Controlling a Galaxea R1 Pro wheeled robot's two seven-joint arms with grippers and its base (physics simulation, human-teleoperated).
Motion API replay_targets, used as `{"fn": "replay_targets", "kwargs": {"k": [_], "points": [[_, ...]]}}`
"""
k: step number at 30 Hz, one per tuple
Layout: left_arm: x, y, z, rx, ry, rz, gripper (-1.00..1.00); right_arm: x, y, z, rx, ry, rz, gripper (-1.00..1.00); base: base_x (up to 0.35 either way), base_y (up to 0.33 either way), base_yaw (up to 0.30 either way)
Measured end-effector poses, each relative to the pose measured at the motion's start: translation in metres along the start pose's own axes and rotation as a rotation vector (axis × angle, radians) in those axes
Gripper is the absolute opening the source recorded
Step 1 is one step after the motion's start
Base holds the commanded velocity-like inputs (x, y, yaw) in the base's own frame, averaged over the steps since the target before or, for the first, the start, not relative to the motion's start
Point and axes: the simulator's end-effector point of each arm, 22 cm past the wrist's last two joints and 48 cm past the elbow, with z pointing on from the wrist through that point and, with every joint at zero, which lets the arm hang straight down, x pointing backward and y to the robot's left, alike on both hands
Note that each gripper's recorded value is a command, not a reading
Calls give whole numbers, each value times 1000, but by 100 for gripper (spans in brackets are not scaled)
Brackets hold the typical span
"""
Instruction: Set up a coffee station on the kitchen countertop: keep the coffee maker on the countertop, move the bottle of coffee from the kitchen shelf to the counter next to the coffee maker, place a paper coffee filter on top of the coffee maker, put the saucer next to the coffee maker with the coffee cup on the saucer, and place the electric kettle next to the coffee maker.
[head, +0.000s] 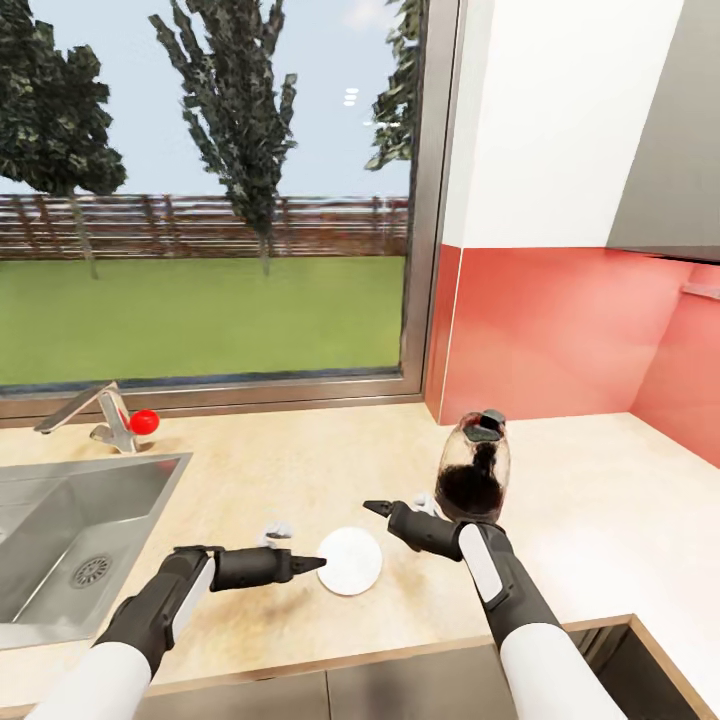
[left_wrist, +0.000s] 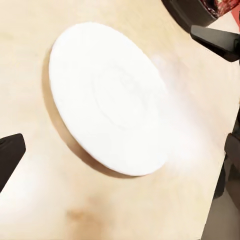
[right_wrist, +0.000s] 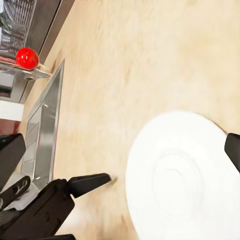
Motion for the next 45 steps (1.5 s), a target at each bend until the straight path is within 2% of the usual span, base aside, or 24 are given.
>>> {"fn": "replay_targets", "kwargs": {"k": [3, 7, 14, 19, 25, 34, 41, 45], "points": [[2, 0, 2, -1, 4, -6, 100, 1, 0, 0, 1, 2, 2, 100, 178, 0, 0], [12, 4, 4, 2, 14, -37, 100, 4, -2, 2, 3, 9, 6, 100, 33, 0, 0], [21, -5, 16, 23, 24, -62, 100, 21, -13, 6, 18, 45, 38, 100, 3, 0, 0], [32, 5, 20, -11, 42, -89, 100, 33, -22, 9, 30, 72, 64, 100, 0, 0, 0], [34, 8, 19, -23, 49, -92, 100, 53, -34, 13, 45, 112, 100, 100, 1, 0, 0], [26, 14, 13, -28, 12, -121, 100, 56, -35, 14, 44, 118, 111, 100, 144, 0, 0], [27, 12, 15, -23, 8, -127, 100, 56, -34, 14, 42, 117, 111, 100, 4, 0, 0], [37, 11, 20, -16, 24, -149, 100, 59, -34, 15, 38, 122, 124, 100, 0, 0, 0]]}}
